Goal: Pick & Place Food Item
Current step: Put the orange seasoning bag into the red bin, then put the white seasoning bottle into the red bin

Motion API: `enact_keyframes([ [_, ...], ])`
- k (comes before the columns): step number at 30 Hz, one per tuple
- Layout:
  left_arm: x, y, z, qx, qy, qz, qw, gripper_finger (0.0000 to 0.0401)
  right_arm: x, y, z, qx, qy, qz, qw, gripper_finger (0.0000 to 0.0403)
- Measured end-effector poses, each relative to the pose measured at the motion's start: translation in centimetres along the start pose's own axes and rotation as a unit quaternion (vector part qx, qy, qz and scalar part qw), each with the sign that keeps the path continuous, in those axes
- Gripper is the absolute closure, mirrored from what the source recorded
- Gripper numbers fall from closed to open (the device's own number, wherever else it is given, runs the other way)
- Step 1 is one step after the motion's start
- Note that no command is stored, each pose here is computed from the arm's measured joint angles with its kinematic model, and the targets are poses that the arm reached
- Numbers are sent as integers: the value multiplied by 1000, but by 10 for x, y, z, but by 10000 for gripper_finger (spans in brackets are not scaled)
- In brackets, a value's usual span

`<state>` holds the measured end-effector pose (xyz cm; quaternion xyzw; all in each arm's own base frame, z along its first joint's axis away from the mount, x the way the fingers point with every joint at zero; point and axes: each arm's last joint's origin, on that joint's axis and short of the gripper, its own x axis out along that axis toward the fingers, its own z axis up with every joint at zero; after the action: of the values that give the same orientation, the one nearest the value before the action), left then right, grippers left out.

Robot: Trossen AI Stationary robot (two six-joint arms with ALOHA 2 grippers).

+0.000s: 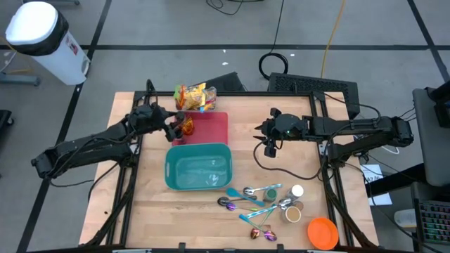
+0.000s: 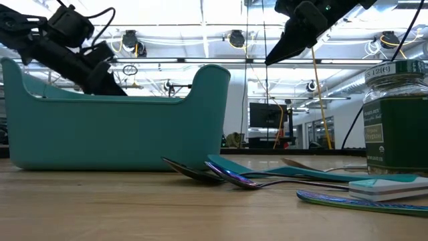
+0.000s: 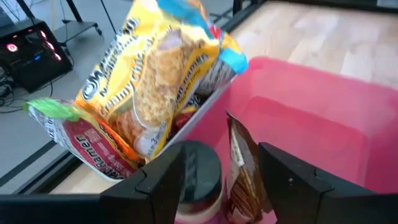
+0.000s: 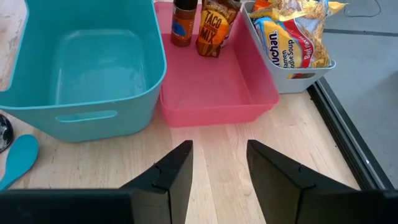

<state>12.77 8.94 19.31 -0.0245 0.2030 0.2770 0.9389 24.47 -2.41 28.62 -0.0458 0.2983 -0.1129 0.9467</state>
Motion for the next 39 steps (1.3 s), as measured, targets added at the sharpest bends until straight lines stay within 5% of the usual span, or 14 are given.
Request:
enact_keyframes([
  [14, -17, -1, 17, -53, -95, -36, 993, 187, 0, 0, 0, 11, -2, 1, 1000, 259],
  [25, -32, -6, 49, -31, -269, -162, 949, 187, -2, -1, 19, 31, -96, -1, 995, 259],
  [33, -36, -6, 56, -23, -307, -164, 937, 187, -8, 8, 34, 55, -175, 134, 974, 259],
  [39, -36, -6, 55, -23, -306, -164, 938, 187, -18, 28, 44, 5, -235, 313, 920, 259],
])
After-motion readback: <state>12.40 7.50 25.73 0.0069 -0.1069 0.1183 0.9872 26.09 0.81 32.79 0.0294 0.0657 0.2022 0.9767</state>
